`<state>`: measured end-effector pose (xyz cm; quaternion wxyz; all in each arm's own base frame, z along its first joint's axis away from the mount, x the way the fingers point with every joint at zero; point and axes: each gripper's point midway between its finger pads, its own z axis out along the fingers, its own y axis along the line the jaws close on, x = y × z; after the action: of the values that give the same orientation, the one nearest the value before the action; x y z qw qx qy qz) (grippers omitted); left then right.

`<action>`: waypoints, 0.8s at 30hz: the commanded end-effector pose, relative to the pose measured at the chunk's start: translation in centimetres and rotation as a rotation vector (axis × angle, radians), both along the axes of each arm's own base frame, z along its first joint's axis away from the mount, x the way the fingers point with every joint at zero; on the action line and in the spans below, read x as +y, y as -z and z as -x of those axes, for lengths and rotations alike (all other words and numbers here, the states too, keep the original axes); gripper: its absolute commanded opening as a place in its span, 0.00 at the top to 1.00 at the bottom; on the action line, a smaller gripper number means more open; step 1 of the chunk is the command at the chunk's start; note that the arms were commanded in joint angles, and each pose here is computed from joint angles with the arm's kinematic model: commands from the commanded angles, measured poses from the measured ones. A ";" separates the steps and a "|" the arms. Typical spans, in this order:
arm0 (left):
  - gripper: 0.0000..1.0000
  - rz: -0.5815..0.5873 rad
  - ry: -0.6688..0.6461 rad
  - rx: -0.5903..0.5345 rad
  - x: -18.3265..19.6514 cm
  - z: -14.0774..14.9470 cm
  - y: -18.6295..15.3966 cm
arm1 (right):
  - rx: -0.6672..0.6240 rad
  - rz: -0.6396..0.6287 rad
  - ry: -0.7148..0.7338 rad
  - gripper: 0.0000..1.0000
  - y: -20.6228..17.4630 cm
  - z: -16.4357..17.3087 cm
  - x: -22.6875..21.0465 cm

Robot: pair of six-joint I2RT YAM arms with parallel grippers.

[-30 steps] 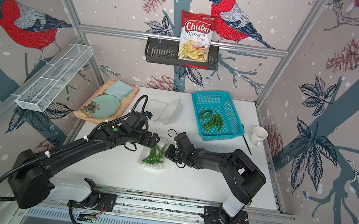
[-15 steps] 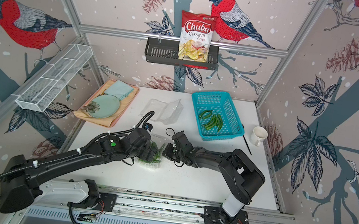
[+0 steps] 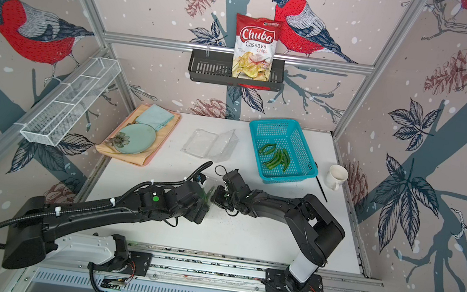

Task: Take small green peppers out of containers
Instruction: Open the packing box at the center of the board.

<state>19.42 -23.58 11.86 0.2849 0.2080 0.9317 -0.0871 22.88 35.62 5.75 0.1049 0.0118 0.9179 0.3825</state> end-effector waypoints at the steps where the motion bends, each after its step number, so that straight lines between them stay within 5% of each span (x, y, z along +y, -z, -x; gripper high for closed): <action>1: 0.02 -0.015 -0.033 -0.036 0.2 -0.5 0.3 | 0.010 -0.015 0.010 1.00 -0.5 -0.1 0.3; 8: 0.04 -0.136 -0.034 -0.082 0.4 -0.7 2.0 | 0.013 -0.029 0.012 1.00 -0.9 0.1 0.6; 24: 0.15 -0.250 -0.216 -0.365 4.7 -3.9 -3.3 | 0.016 -0.028 -0.025 1.00 -1.3 1.8 1.7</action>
<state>22.82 -20.41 14.24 0.4023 0.1796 0.8951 0.0687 21.20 37.31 6.61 0.0916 0.0051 0.9140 0.3952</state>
